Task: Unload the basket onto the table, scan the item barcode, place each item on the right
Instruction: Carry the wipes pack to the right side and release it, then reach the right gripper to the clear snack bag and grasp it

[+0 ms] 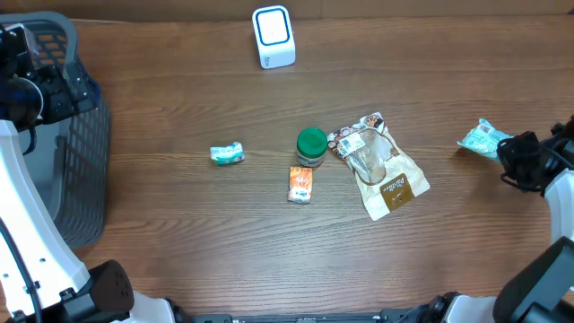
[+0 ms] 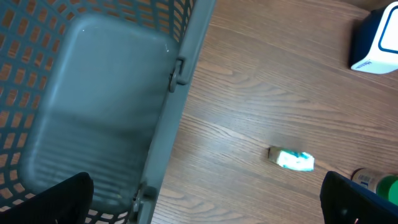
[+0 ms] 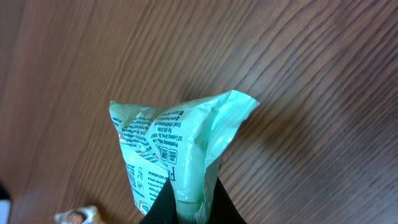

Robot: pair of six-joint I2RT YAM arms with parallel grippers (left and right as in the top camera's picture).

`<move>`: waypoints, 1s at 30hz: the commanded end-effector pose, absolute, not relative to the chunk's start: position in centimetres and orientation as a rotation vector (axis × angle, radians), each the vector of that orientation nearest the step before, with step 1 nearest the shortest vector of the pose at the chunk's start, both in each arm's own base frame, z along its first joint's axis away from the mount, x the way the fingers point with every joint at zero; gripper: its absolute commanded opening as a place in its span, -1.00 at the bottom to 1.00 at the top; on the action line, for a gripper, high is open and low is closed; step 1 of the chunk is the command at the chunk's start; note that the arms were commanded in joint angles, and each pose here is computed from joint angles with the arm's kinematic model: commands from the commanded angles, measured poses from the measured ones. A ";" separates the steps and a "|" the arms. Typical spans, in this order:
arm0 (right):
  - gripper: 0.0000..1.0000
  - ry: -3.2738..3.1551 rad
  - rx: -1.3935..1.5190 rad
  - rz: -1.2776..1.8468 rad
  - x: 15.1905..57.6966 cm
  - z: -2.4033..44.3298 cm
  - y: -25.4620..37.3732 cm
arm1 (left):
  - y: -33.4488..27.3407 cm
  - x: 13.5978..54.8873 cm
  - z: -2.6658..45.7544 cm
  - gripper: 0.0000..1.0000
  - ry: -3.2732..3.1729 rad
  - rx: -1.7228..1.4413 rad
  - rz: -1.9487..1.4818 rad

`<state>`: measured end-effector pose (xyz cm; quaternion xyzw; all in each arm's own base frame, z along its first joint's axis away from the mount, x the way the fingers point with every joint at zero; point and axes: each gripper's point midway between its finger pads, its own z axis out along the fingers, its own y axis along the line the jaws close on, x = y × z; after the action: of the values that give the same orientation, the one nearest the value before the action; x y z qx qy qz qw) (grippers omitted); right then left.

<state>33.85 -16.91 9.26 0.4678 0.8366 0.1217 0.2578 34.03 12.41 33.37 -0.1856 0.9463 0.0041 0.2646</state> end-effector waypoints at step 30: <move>0.73 2.325 0.940 0.424 37.8 21.9 -13.7 | 12.4 34.2 33.3 0.99 2.563 -0.474 0.013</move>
<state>36.49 -17.02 18.84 0.4366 0.8486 0.1256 0.2709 34.03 12.42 33.37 -0.1856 0.9463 0.0043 0.2645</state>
